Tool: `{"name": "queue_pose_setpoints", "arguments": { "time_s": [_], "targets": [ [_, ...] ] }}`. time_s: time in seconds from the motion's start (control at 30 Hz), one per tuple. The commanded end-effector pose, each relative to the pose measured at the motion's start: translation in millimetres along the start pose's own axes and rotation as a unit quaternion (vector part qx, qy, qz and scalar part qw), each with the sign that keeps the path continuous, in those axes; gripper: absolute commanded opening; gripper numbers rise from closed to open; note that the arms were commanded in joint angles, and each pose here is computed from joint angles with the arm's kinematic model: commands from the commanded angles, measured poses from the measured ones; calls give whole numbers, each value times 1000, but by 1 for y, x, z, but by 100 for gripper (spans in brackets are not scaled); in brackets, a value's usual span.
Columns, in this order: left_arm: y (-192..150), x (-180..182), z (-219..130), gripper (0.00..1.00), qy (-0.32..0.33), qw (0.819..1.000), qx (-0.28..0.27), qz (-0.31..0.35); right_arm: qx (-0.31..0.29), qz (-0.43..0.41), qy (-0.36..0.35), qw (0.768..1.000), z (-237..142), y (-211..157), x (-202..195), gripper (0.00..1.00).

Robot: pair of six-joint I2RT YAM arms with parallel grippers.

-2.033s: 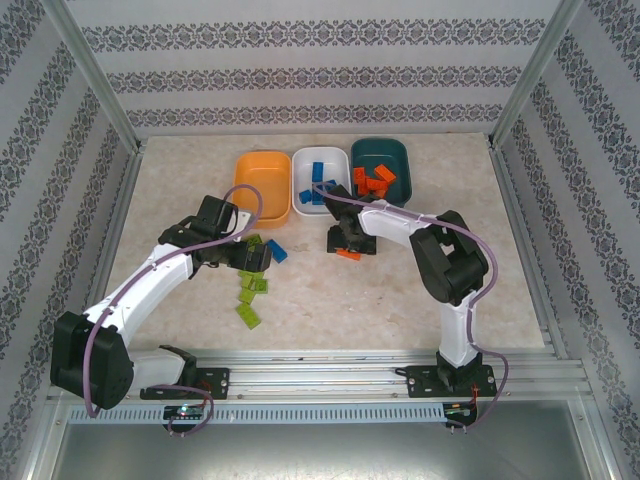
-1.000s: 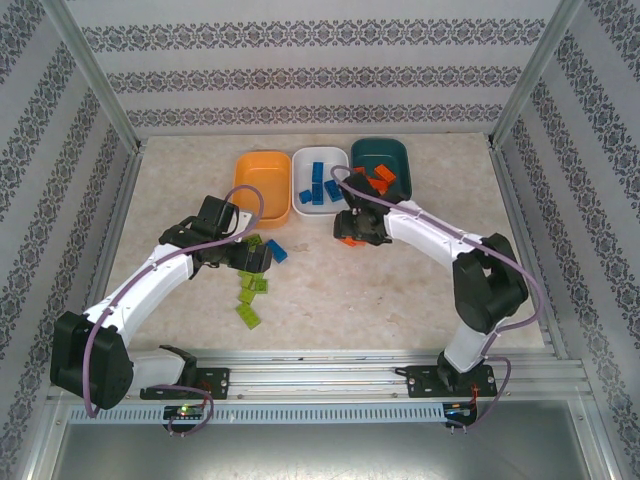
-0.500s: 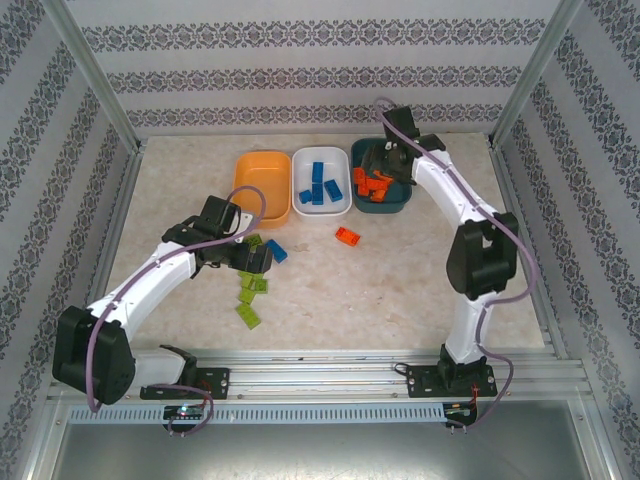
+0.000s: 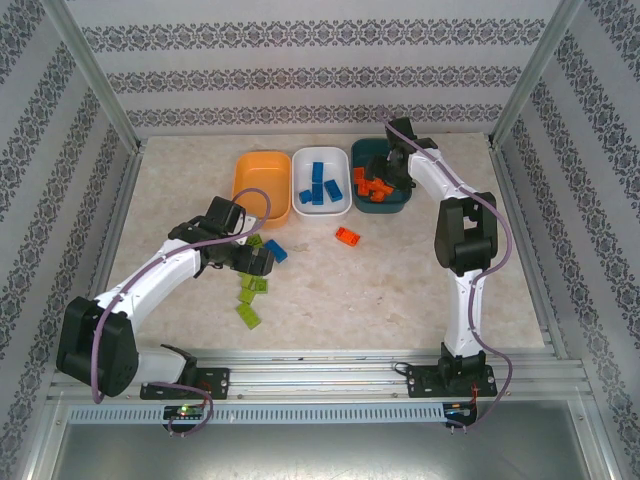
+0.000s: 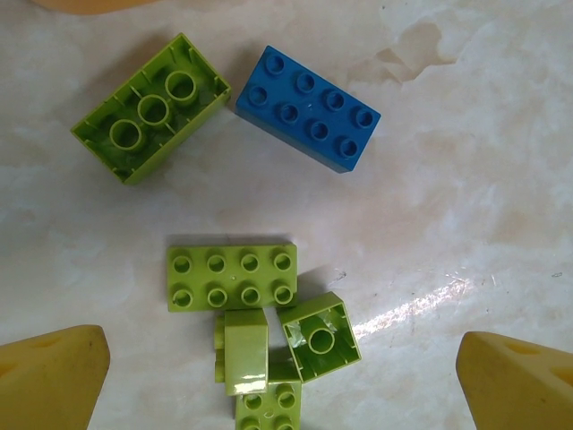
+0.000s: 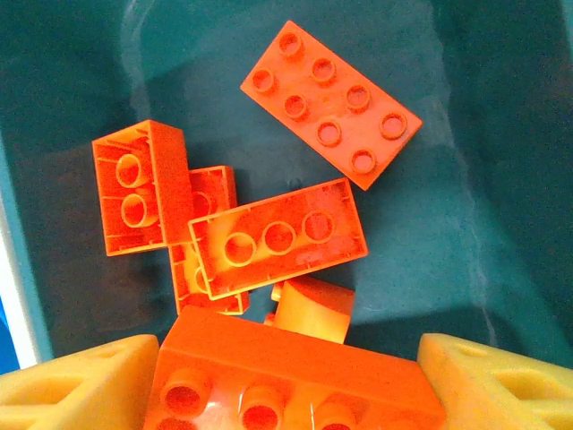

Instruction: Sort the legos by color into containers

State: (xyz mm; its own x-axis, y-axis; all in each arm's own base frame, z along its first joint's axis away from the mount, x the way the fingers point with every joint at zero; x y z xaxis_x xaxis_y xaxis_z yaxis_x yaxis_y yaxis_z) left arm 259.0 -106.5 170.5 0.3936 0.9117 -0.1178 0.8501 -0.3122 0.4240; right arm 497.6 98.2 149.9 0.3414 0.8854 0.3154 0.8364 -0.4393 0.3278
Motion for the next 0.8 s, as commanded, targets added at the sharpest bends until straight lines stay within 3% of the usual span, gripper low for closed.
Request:
{"name": "queue_pose_setpoints", "arguments": {
  "time_s": [0.0,0.33,0.47,0.63,0.77],
  "targets": [
    [-2,-2,-2,100,5,1000,13,12,-4,3,15,1000,-15,2,1,79],
    [-2,-3,-5,100,7,1000,10,14,-31,-18,53,998,-79,-12,19,80],
    [-1,-4,-7,100,6,1000,5,16,-9,-59,52,997,-87,-63,29,81],
    [0,-6,-9,100,2,1000,1,19,21,-88,29,996,-70,-141,28,83],
    [-1,-9,-10,100,1,1000,0,23,34,-105,7,994,-58,-180,28,84]
  ]
}}
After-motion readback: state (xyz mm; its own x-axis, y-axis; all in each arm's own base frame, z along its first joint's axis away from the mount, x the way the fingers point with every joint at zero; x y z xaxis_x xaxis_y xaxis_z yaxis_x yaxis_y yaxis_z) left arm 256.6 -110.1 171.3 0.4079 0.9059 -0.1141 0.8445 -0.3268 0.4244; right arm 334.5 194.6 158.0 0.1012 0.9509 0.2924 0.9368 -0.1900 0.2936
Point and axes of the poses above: each hand's point on the last joint's axis, 136 mm out from that joint toward the fingers, its own z axis out along the fingers, its own x axis along the line the jaws close on, y = z × x, the point moved 7 cm from there along -z, back along the fingers, and after that the axes turned 7 degrees about z, right-handed, at the moved point
